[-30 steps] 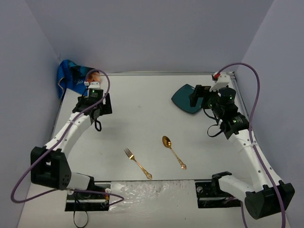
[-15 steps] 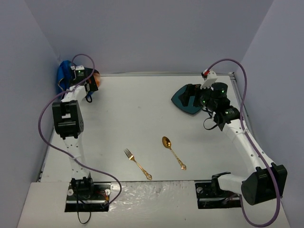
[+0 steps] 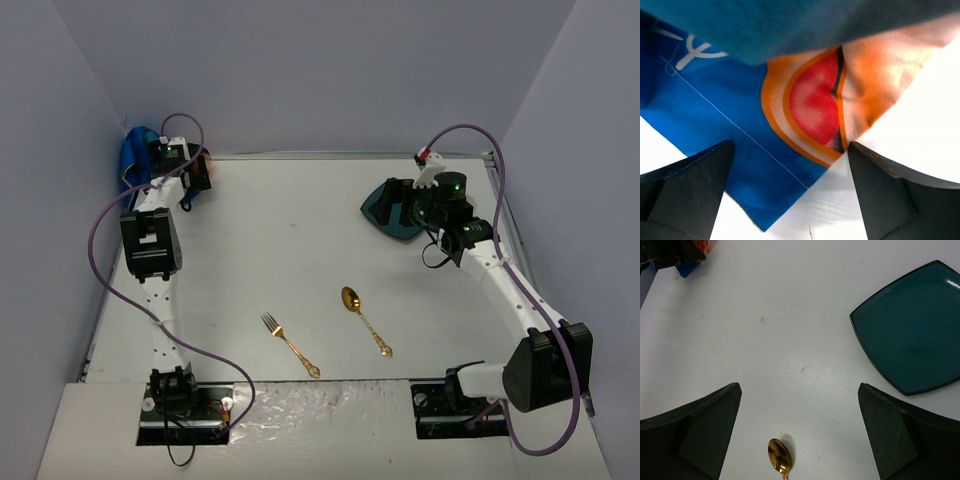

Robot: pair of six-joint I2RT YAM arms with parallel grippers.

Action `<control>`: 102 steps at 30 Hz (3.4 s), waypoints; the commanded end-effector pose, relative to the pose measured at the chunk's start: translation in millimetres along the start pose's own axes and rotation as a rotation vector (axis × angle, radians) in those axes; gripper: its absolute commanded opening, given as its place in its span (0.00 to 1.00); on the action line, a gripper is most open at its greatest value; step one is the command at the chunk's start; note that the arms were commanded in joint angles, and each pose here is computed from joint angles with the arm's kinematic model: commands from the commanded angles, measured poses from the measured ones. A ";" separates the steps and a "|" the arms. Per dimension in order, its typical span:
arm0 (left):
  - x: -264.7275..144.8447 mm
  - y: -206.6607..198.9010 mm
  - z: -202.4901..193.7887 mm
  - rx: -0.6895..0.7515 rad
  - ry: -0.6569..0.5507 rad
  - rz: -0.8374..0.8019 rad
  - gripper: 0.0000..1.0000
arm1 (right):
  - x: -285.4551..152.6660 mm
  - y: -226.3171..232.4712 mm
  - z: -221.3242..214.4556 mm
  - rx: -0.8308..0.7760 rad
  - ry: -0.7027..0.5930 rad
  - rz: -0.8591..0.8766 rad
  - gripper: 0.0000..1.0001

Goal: Set the dinner table for one person

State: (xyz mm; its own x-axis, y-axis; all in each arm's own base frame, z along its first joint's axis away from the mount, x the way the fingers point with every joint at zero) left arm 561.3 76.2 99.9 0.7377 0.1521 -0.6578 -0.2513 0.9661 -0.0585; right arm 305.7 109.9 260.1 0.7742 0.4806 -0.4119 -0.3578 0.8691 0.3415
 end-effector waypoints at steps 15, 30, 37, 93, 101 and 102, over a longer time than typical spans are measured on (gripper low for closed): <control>-5.4 12.5 -4.5 0.068 0.147 0.033 0.55 | -10.4 25.1 31.6 -0.018 -0.127 0.092 1.00; -85.6 -12.8 41.2 -0.082 0.131 -0.186 0.00 | -8.8 33.8 41.8 -0.052 -0.138 0.125 1.00; -187.6 -47.0 30.4 -0.266 0.208 -0.262 0.00 | 10.7 42.9 40.6 -0.058 -0.103 0.137 1.00; -318.5 -116.5 -101.3 -0.031 0.219 -0.153 0.97 | 93.8 44.0 -146.2 -0.027 0.470 -0.371 0.76; -332.0 -102.1 -105.6 -0.027 0.179 -0.174 0.97 | 112.3 39.4 -152.4 0.001 0.447 -0.431 0.70; -333.2 -100.7 -107.7 -0.029 0.181 -0.185 0.97 | 114.4 39.6 -151.3 0.004 0.442 -0.436 0.69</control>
State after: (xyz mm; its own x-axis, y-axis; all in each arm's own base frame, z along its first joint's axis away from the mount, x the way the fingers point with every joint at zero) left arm 278.6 -100.8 230.1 0.5808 -0.0519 -0.8124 -0.1557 0.9725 -0.1734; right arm 285.2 208.7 88.8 0.4901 0.1165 -0.8638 -0.1182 0.9908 0.0666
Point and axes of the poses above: each gripper's point midway between its finger pads, its own x axis out along the fingers, its own y axis along the line the jaws close on, z = x × y, the point moved 9 cm from there along -x, back along the fingers, and after that the axes turned 1 degree about -x, right-handed, at the moved point
